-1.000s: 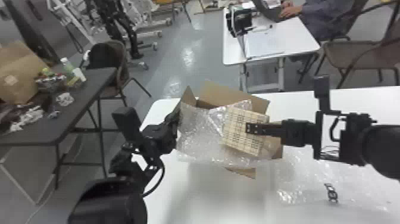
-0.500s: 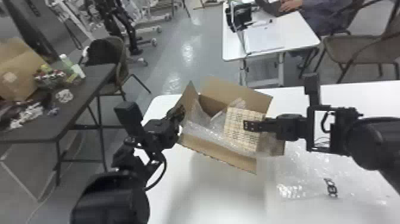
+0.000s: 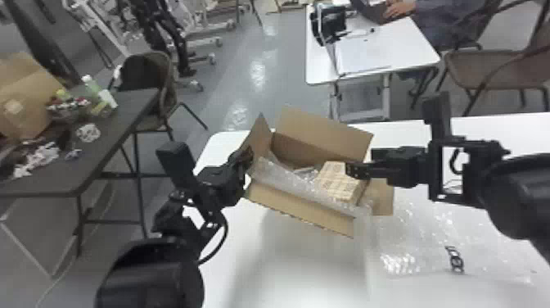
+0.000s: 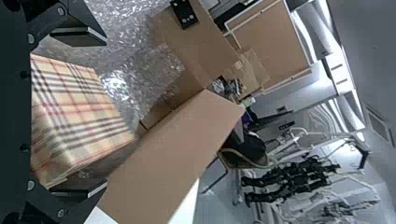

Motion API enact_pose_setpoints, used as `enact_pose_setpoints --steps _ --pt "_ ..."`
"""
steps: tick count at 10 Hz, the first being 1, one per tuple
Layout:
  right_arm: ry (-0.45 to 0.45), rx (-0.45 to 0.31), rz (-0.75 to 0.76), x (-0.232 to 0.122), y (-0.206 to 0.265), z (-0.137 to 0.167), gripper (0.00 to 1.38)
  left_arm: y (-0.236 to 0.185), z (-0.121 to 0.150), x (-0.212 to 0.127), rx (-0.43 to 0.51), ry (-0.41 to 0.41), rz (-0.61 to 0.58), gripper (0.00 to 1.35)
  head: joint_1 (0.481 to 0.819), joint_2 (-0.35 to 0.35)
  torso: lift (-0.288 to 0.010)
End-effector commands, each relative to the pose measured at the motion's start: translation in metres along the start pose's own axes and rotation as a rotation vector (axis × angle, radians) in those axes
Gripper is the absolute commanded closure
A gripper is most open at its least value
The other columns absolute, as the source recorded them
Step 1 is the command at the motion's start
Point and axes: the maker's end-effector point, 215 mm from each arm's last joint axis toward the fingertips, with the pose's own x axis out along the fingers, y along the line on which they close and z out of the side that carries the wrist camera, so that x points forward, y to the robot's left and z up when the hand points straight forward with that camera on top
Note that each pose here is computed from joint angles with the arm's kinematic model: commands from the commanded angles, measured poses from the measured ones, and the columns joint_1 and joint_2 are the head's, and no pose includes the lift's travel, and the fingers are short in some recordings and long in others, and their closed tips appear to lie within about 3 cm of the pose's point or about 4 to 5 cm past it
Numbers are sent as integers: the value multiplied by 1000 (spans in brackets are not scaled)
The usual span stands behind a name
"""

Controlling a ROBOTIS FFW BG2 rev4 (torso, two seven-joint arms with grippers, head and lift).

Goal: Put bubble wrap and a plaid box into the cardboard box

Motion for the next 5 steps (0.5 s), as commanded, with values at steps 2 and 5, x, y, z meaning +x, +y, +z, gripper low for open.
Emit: enact_pose_setpoints --steps 2,5 --pt "-132 -102 -122 -35 -6 54 186 1 0 -1 -1 -1 3 1231 650 350 -108" --pt "-256 -202 -279 -83 -16 87 188 3 -3 -3 -7 3 10 1231 617 312 -108"
